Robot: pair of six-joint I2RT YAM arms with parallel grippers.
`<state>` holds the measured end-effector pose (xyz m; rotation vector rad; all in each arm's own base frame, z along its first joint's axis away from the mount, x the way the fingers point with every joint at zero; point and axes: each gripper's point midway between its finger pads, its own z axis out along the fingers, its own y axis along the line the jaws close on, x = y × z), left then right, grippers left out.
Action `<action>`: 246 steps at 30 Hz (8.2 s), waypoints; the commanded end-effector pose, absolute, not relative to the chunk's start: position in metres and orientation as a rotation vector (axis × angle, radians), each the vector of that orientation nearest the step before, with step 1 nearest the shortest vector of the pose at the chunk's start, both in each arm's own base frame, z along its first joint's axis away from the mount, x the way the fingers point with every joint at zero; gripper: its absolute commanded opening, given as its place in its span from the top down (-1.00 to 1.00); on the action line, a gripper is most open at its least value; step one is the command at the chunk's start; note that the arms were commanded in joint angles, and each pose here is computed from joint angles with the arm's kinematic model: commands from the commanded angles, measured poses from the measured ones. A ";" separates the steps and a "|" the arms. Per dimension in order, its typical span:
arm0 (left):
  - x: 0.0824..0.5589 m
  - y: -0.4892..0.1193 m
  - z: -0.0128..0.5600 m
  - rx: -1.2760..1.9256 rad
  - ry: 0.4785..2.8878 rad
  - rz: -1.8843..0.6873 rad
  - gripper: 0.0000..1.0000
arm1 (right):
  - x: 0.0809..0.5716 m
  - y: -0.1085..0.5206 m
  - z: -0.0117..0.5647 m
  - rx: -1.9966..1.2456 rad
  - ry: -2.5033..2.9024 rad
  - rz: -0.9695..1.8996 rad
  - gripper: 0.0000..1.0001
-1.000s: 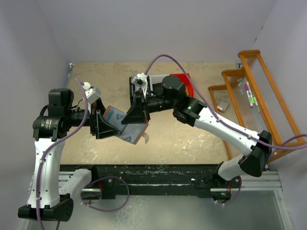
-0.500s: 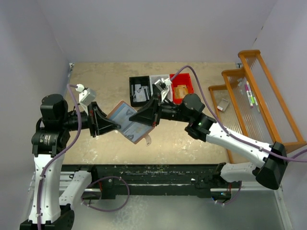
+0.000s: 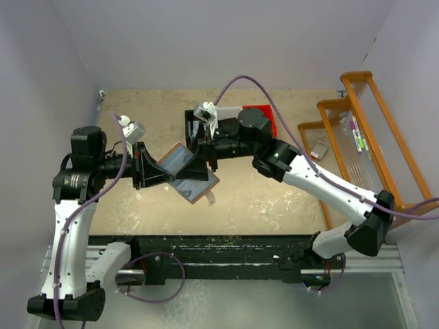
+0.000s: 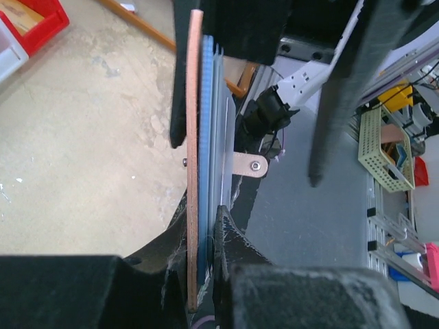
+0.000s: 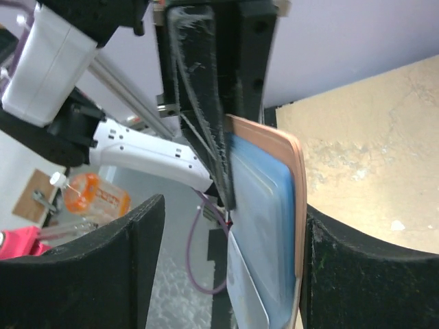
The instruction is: Take the credit cards out of the card holder
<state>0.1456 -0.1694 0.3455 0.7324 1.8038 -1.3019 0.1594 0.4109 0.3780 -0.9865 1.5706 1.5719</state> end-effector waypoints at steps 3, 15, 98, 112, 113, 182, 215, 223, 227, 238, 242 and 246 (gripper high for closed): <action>0.147 -0.168 0.340 0.900 1.747 -1.274 1.00 | 0.155 0.409 0.368 -1.263 1.548 1.498 -0.31; 0.157 -0.168 0.337 0.975 1.727 -1.262 1.00 | 0.158 0.415 0.357 -1.367 1.573 1.478 0.96; 0.175 -0.166 0.342 0.702 1.881 -1.269 1.00 | 0.203 0.387 0.360 -1.134 1.596 1.546 -0.14; 0.183 -0.169 0.350 0.677 1.828 -1.289 -0.13 | 0.211 0.380 0.375 -0.841 1.563 1.558 1.00; 0.183 -0.169 0.351 0.666 1.818 -1.286 -0.22 | 0.210 0.374 0.385 -0.788 1.518 1.559 1.00; 0.197 -0.164 0.334 0.521 1.871 -1.220 1.00 | 0.228 0.300 0.400 -0.332 1.599 1.269 -0.41; 0.178 -0.173 0.336 0.612 1.861 -1.407 1.00 | 0.187 0.378 0.361 -0.829 1.621 1.780 -0.03; 0.170 -0.175 0.343 0.651 1.828 -1.449 1.00 | 0.188 0.387 0.352 -0.837 1.645 1.794 0.01; 0.168 -0.176 0.345 0.662 1.820 -1.465 1.00 | 0.184 0.396 0.349 -0.855 1.648 1.807 0.02; 0.162 -0.177 0.349 0.683 1.803 -1.486 1.00 | 0.163 0.412 0.358 -0.922 1.570 1.936 0.44; 0.158 -0.177 0.351 0.699 1.791 -1.509 0.97 | 0.149 0.404 0.360 -0.963 1.551 1.994 0.66; 0.153 -0.178 0.356 0.723 1.771 -1.540 0.94 | 0.143 0.398 0.370 -0.982 1.498 2.018 0.61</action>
